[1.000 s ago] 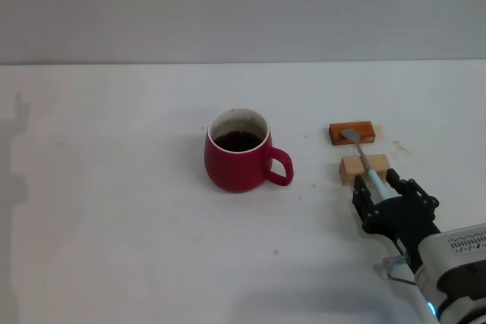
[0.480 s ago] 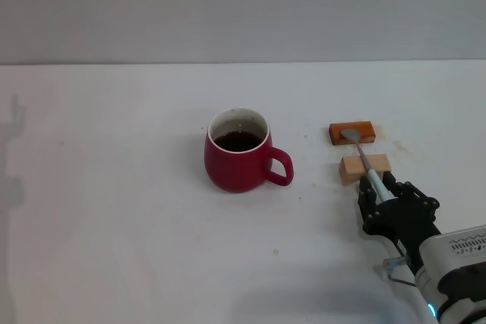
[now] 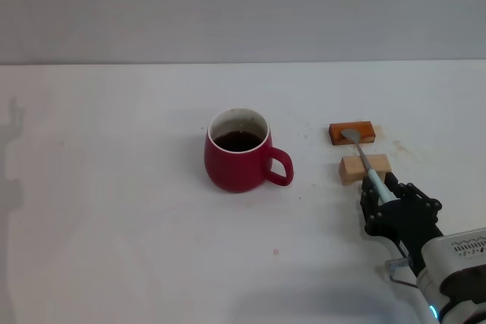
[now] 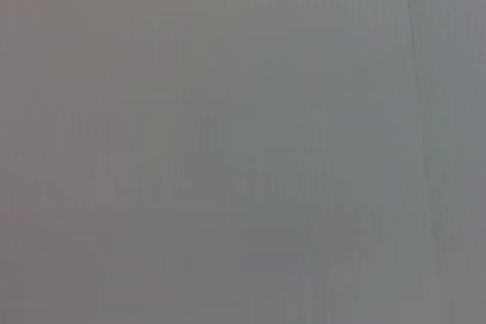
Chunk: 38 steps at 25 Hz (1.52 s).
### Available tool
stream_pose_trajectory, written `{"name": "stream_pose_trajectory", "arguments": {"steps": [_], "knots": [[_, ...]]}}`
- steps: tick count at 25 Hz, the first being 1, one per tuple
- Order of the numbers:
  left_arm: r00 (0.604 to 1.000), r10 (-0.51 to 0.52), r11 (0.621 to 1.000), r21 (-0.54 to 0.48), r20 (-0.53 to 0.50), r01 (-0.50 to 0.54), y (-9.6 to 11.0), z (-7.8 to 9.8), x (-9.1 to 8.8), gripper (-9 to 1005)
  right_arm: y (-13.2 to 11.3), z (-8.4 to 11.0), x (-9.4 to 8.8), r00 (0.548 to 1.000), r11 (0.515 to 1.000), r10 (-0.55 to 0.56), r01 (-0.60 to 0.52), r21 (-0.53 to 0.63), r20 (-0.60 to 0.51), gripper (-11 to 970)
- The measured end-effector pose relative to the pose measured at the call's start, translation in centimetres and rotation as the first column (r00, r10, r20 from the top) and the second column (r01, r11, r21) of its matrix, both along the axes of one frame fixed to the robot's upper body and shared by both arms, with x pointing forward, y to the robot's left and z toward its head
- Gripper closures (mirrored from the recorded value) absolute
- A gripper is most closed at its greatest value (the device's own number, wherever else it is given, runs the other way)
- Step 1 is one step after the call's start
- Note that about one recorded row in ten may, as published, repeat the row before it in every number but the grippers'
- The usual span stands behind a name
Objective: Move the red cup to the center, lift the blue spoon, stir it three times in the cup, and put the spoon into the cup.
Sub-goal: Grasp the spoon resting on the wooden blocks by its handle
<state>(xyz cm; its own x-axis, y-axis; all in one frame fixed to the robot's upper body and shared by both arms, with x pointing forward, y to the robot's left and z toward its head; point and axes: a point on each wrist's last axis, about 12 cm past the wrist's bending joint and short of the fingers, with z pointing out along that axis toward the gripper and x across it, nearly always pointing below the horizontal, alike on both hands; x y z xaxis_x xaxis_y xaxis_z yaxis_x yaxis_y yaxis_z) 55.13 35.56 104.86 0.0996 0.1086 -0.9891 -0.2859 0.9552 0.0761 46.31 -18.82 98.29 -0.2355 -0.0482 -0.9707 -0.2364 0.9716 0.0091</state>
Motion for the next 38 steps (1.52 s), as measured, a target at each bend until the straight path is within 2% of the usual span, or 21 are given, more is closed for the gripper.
{"name": "stream_pose_trajectory", "arguments": {"steps": [11, 16, 38], "knots": [[1.000, 0.005, 1.000, 0.001, 0.003, -0.005, 0.07, -0.11, -0.29, 247, -0.03, 0.16, 0.20, 1.000, 1.000, -0.009, 0.009, 0.005, 0.007, 652], [1.000, 0.006, 1.000, 0.001, 0.003, -0.006, 0.11, -0.12, -0.35, 247, -0.07, 0.18, 0.25, 1.000, 1.000, -0.012, 0.012, 0.005, 0.008, 700], [1.000, 0.004, 1.000, 0.001, 0.006, -0.004, 0.04, -0.04, -0.25, 247, -0.08, 0.01, 0.15, 1.000, 1.000, -0.006, 0.006, 0.001, -0.006, 749]]}}
